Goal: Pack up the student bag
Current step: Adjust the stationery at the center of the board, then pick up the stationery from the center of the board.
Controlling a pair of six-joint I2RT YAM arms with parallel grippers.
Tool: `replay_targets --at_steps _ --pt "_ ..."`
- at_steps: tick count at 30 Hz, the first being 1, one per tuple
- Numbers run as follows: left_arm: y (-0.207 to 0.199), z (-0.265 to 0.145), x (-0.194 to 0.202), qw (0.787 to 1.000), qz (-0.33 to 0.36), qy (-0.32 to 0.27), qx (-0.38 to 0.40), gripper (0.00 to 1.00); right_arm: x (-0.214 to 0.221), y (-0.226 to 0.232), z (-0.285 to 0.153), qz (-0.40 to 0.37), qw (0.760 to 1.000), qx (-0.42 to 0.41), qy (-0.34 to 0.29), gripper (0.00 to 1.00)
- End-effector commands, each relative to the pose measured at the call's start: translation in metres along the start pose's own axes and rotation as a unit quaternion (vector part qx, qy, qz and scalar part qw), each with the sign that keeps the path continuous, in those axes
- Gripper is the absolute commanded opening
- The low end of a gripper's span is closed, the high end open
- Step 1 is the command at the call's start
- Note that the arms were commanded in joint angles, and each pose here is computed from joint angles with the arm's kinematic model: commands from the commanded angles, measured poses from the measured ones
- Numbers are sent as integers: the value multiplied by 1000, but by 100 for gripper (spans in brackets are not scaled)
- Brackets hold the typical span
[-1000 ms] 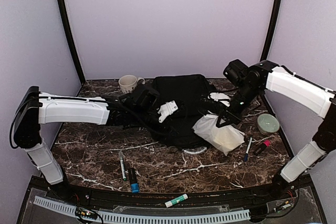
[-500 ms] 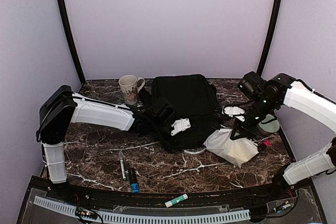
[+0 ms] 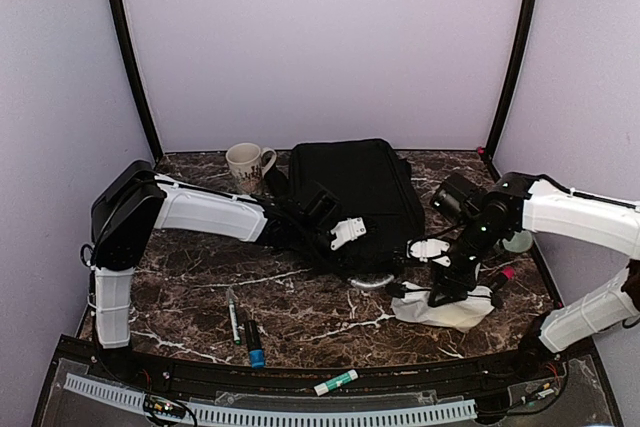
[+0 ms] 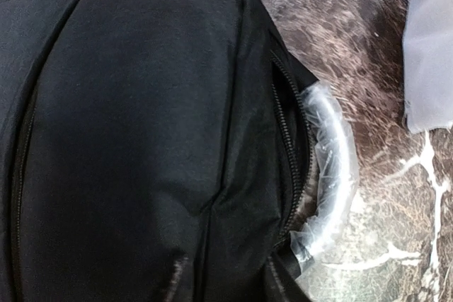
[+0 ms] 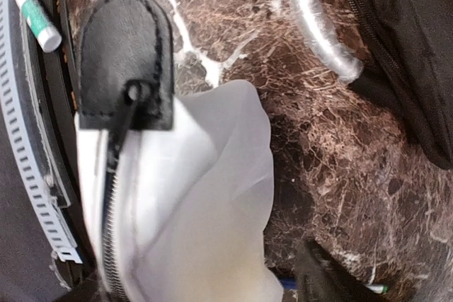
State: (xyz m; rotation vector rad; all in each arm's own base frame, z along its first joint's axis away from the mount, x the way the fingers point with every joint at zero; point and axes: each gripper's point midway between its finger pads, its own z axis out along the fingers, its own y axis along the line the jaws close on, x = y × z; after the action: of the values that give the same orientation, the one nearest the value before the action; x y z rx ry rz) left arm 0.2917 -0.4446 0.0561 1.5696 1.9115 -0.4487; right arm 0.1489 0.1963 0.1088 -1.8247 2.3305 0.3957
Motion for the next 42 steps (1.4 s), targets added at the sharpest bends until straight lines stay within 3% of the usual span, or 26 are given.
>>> replay_targets --at_steps 1,2,3,9,16,19,23,27,33,38,42 --pt "27 -7 -17 999 -31 -32 -15 27 10 -12 13 21 999 35 23 90" --pt "27 -8 -17 999 -34 -31 -12 25 14 -13 15 27 998 40 29 99" --pt "27 -9 -18 999 -37 -32 -10 23 17 -15 17 32 998 44 34 100" --pt "28 -13 -26 998 -50 -35 1 10 32 -9 30 23 998 29 59 100" --pt "38 -26 -47 996 -72 -51 -8 2 41 -12 50 5 997 24 77 99" --pt "46 -37 -59 994 -90 -65 -15 1 47 -13 63 3 995 15 94 87" --pt "62 -57 -76 989 -120 -82 -28 0 51 -14 73 10 994 6 113 53" --pt "71 -80 -93 985 -125 -109 -51 0 36 -14 62 5 996 8 87 27" --pt "81 -117 -121 977 -134 -148 -76 0 -7 -21 19 -6 999 35 23 10" --pt "88 -139 -136 972 -132 -169 -94 0 -49 -43 -19 -39 993 111 -33 8" --pt "93 -152 -149 971 -126 -179 -101 0 -82 -70 -40 -78 973 209 -61 8"
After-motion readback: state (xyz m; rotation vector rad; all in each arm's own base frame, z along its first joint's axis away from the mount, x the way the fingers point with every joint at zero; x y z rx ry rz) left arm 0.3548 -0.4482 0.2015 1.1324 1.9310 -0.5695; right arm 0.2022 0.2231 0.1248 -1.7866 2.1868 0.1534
